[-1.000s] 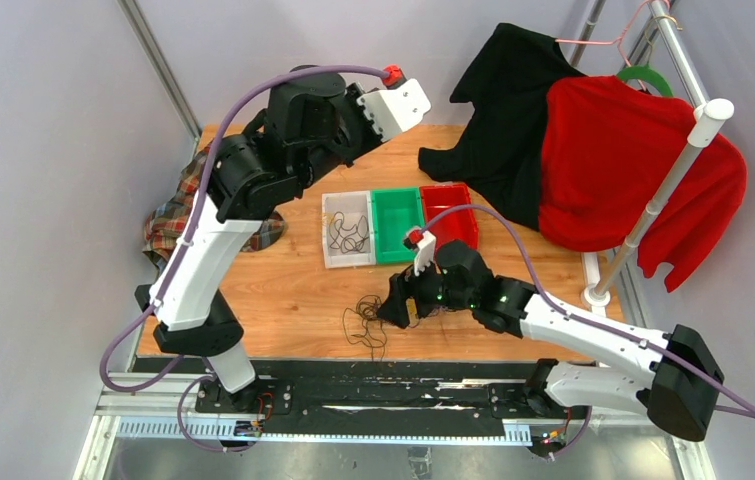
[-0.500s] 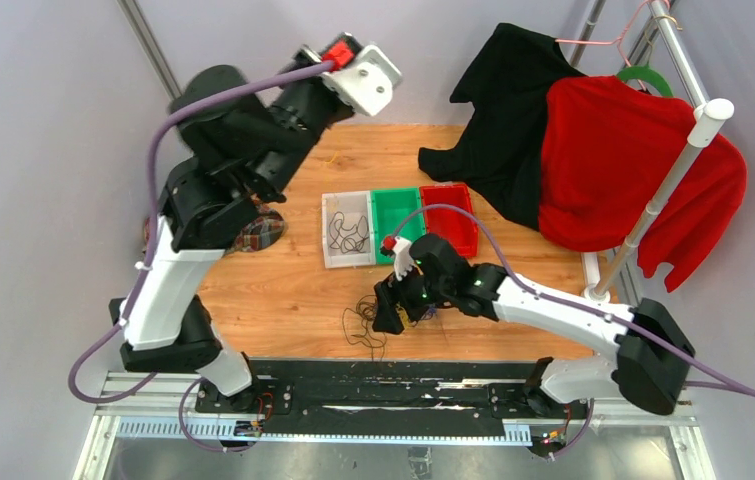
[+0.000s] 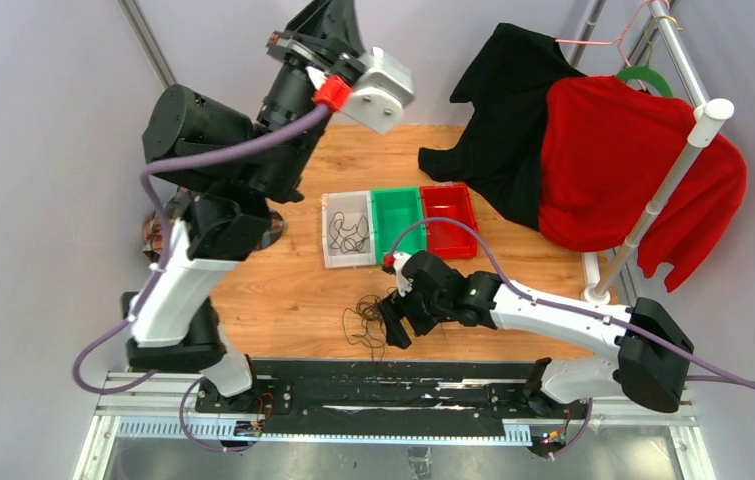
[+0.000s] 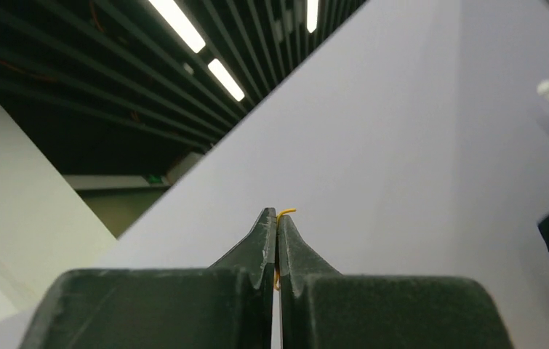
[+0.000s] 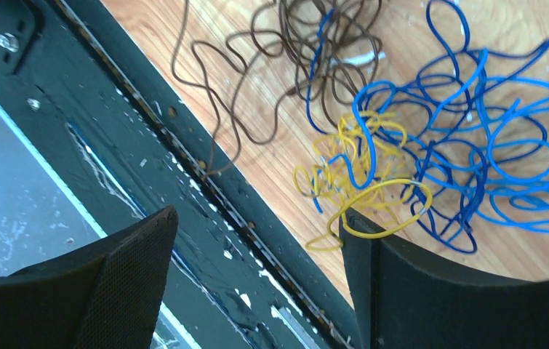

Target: Untangle the cables

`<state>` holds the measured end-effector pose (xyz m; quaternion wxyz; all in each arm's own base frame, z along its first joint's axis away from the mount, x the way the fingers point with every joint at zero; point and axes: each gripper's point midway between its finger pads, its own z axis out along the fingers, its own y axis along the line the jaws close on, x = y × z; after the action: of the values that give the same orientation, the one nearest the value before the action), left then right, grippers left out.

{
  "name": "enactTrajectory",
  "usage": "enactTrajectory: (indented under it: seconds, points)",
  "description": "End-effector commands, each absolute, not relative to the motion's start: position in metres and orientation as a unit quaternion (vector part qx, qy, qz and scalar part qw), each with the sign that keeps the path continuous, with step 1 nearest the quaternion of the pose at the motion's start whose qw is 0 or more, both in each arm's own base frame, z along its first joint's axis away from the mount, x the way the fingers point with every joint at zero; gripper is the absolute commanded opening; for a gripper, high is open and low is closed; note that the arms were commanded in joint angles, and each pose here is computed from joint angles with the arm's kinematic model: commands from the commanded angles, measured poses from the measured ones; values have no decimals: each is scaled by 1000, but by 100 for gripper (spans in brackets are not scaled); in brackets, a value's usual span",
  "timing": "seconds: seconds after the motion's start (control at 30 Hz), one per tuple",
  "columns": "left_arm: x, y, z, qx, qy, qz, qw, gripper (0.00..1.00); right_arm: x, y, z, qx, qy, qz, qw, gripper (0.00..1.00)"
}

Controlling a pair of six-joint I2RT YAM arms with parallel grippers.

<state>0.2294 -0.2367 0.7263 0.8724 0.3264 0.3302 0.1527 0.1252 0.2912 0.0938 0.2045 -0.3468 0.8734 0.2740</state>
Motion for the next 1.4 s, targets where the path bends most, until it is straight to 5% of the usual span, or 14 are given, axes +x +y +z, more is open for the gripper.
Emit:
enactTrajectory:
  seconds: [0.0,0.33,0.67,0.97,1.23,1.37]
  points:
    - [173,-210,811,244,173,208,931,0,119,270,92,-345,887,232,202,81]
    - [115,-226,831,224,-21,278,934,0,124,276,93,-331,883,243,226,80]
    - [68,-199,854,157,-126,304,931,1,125,287,118,-339,864,273,254,79]
    - [175,-196,767,260,215,176,925,1,176,315,195,-287,788,316,443,81]
    - [249,-194,583,337,468,119,808,1,148,323,158,-326,812,334,350,81]
    - [254,-187,529,362,510,100,774,0,158,311,171,-309,803,321,396,80]
